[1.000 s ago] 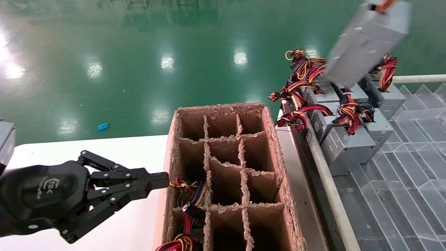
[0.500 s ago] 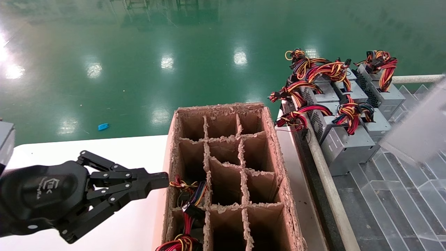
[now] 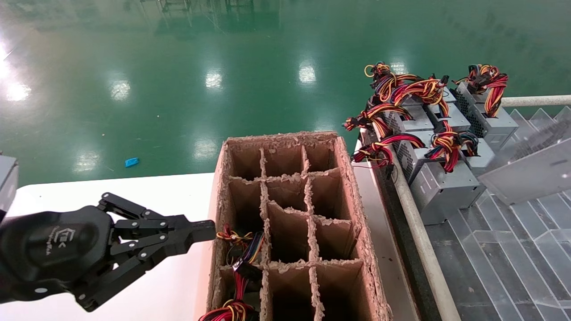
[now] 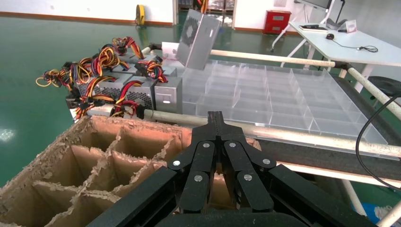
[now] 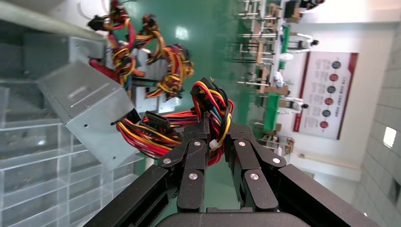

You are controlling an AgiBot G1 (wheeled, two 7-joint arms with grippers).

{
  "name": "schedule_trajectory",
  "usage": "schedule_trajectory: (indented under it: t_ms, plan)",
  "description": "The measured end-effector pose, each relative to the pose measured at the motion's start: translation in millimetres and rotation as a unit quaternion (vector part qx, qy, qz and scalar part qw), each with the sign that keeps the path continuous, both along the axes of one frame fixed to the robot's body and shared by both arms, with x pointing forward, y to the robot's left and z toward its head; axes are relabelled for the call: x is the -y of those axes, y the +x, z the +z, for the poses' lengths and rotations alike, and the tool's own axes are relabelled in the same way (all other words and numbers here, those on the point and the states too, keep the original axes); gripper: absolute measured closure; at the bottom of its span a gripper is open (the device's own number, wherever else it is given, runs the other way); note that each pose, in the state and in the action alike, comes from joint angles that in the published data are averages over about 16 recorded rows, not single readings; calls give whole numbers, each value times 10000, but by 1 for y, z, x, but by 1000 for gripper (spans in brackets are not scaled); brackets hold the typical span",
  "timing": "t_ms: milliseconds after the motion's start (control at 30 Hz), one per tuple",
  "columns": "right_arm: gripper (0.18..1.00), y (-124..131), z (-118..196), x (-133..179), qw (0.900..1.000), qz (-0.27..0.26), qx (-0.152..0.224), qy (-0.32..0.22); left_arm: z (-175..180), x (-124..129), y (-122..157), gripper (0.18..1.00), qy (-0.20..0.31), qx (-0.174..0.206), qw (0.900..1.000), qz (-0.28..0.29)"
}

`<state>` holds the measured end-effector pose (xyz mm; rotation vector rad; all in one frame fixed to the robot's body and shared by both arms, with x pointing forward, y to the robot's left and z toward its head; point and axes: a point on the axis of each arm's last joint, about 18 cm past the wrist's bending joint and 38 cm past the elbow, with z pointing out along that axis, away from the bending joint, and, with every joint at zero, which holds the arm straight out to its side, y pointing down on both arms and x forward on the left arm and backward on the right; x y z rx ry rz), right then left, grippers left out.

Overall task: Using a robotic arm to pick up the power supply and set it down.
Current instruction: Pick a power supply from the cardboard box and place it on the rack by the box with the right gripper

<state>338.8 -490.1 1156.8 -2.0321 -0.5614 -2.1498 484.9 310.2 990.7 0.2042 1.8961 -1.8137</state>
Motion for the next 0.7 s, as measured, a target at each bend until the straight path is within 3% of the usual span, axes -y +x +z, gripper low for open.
schedule_trajectory:
  t_ms: [533,700]
  plan:
    - [950,32,-53,-11,9936,403,-1042,-139,0,0,0,993,0,0,10000,0]
    - [951,50,-64,-21,9906,621,-1211,-139,0,0,0,993,0,0,10000,0]
